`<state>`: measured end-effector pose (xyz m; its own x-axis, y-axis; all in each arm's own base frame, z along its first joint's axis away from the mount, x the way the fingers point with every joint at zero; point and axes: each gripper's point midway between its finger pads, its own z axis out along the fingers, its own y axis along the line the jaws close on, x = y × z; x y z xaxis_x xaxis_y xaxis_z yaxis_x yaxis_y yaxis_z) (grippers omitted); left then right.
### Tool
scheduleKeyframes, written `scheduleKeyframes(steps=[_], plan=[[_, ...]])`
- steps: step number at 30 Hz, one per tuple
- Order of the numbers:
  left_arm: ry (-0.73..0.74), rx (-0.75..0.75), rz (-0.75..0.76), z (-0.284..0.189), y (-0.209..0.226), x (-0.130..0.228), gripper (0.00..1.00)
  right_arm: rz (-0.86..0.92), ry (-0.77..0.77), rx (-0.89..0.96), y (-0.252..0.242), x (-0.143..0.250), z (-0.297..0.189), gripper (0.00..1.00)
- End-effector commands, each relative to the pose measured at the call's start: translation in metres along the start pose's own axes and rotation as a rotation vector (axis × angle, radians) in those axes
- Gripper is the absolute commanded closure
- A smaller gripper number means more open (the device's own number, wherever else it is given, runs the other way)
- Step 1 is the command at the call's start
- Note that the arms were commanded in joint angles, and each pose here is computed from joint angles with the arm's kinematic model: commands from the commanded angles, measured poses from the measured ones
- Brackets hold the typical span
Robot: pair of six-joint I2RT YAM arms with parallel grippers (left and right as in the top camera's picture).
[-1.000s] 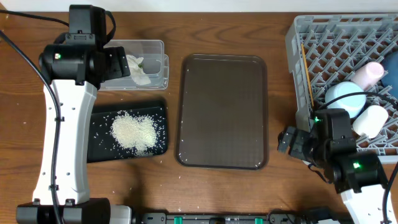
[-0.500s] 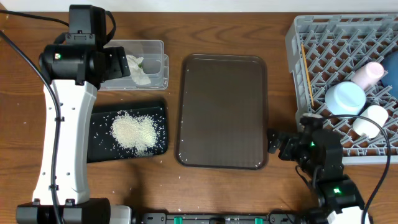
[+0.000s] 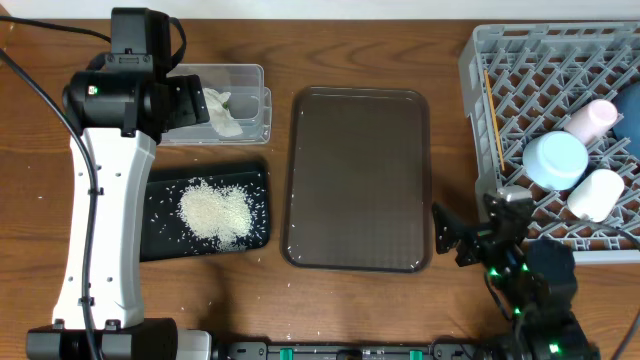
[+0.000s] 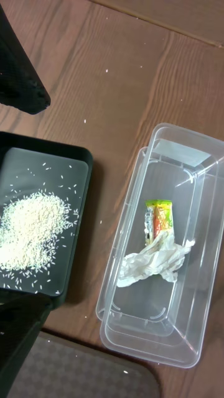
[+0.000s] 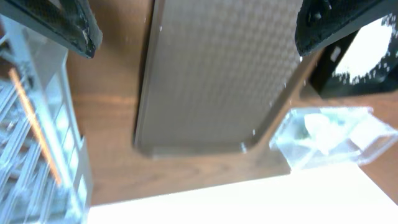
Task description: Sort waste into correct bins and load items into the dishwasher rack
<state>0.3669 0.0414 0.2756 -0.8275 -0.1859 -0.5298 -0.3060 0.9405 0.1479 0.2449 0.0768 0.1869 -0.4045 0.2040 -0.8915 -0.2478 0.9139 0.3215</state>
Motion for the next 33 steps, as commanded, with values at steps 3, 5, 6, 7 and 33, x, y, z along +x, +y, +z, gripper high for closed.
scheduleKeyframes(steps=[3, 5, 6, 7, 33], plan=[[-0.005, -0.01, 0.005, -0.002, 0.004, 0.0, 0.04, -0.033, -0.094, 0.023, -0.002, -0.013, -0.013, 0.01], [-0.005, -0.01, 0.005, -0.002, 0.004, 0.0, 0.04, -0.036, -0.12, 0.024, -0.002, -0.014, -0.016, 0.01], [-0.005, -0.01, 0.005, -0.002, 0.004, 0.0, 0.04, -0.035, -0.132, 0.026, -0.003, -0.014, -0.018, 0.01], [-0.005, -0.01, 0.005, -0.002, 0.004, 0.0, 0.04, -0.036, -0.14, 0.027, -0.004, -0.013, -0.019, 0.01], [-0.005, -0.01, 0.005, -0.002, 0.004, 0.0, 0.04, -0.015, -0.333, 0.229, -0.07, 0.013, -0.012, 0.01]])
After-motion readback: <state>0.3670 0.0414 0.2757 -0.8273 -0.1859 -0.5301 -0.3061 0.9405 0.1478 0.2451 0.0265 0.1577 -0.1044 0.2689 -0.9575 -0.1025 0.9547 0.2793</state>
